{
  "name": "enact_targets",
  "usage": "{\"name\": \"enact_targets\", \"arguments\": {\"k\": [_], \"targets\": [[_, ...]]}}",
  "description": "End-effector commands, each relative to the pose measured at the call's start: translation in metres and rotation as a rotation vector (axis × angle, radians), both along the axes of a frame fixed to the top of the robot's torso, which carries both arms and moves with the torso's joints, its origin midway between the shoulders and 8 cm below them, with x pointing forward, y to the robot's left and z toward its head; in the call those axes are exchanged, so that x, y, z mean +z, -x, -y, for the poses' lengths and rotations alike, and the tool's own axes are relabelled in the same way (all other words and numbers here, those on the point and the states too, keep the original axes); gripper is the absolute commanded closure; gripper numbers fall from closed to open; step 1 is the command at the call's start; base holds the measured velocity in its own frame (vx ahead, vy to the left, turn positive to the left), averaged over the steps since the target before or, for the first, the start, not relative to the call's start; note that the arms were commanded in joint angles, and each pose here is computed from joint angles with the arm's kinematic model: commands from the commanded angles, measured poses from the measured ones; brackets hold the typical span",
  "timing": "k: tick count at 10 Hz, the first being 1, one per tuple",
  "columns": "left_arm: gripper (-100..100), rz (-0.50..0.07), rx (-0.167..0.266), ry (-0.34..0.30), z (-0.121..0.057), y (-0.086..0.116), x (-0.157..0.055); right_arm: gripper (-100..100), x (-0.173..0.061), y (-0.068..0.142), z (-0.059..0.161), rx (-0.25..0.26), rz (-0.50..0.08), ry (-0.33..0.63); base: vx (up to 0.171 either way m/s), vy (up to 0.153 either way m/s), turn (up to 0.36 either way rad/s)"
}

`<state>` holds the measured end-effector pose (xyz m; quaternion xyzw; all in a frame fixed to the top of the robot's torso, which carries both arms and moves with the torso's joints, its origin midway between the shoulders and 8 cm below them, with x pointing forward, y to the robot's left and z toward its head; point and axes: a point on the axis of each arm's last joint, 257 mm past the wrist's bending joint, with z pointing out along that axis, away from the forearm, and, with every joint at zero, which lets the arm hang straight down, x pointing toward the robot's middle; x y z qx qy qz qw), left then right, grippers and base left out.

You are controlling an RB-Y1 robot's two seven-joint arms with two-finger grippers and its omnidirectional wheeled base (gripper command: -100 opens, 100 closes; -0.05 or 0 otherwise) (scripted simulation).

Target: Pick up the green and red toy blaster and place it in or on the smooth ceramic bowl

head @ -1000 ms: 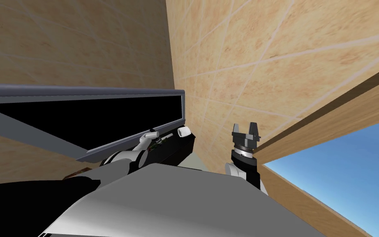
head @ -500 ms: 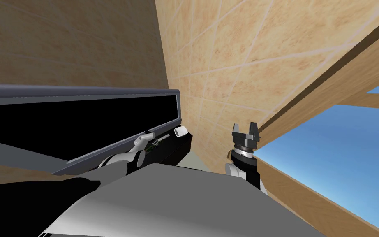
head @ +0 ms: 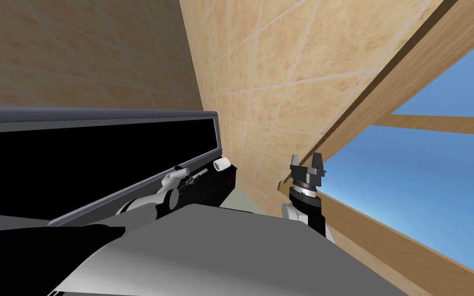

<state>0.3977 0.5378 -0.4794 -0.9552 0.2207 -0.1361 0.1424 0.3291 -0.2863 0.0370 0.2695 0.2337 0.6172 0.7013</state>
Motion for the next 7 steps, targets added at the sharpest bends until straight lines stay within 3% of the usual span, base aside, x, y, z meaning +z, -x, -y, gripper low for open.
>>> {"name": "enact_targets", "arguments": {"k": [1,2,4,7], "targets": [[-100,0.003,0.020,0.003,-0.009,0.005,-0.001,0,0.000,0.000,0.000,0.000,0.000,0.000,-0.025,0.007,-0.107],[-100,0.003,0.020,0.003,-0.009,0.005,-0.001,0,0.000,0.000,0.000,0.000,0.000,0.000,-0.012,0.000,0.012],[-100,-0.006,0.067,-0.003,-0.029,0.027,-0.006,0,0.000,0.000,0.000,0.000,0.000,0.000,-0.028,0.000,-0.275],[-100,0.001,0.113,0.005,-0.041,0.040,-0.008,0,0.000,0.000,0.000,0.000,0.000,0.000,-0.033,0.003,-0.136]]}}
